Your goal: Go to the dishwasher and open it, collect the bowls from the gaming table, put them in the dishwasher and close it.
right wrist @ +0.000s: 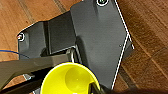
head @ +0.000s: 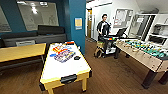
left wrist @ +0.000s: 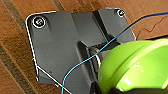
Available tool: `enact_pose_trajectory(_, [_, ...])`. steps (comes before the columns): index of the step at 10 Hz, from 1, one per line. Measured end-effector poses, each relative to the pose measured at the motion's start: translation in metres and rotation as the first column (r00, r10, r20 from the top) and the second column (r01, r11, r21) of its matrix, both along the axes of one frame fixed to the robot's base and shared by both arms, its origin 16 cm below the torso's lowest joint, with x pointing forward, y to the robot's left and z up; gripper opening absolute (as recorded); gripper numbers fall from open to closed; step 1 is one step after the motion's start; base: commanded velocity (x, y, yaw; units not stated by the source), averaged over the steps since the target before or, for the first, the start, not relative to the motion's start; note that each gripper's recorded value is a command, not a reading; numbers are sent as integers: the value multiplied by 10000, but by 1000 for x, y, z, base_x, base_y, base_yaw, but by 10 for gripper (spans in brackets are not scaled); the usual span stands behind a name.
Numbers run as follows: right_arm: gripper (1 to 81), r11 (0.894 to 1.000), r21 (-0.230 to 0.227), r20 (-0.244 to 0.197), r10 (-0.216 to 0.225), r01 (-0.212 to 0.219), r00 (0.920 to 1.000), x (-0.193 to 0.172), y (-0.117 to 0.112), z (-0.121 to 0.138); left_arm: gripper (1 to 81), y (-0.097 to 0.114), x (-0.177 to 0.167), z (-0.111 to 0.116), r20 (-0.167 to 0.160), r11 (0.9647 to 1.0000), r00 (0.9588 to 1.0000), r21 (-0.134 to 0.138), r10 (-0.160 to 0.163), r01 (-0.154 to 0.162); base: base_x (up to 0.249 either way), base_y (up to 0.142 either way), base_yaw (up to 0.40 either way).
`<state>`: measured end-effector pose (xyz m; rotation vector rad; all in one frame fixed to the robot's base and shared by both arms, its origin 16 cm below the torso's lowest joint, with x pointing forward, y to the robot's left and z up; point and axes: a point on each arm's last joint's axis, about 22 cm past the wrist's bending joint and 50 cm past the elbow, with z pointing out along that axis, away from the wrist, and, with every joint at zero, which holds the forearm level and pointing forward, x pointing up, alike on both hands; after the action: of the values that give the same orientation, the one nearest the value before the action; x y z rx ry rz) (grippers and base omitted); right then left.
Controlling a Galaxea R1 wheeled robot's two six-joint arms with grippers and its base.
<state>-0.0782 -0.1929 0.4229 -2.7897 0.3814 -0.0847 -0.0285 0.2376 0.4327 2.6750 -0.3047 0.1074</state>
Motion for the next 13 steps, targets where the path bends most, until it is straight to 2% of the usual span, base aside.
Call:
enact_pose_trajectory(3, [10,10000,68,21,45,-45,10000,1,6,0,10,11,-2,-2,-76,9996,10000,268,3,-1,0,0,-400])
enact_pose_trajectory(6, [10,9999,112,66,115,-116,9999,3,10,1,10,9,-3,-2,-94,9997,10000,254,14,-12,0,0,-400])
enact_pose_trajectory(9, [10,9999,49,0,162,-162,9999,-4,6,0,10,-6,-5,-2,-123,10000,9999,83,30,-29,0,0,-400])
enact_pose_trajectory(13, [10,9999,69,29,151,-151,9999,-4,8,1,10,1,-7,-2,-157,9998,9999,197,20,-17,0,0,-400])
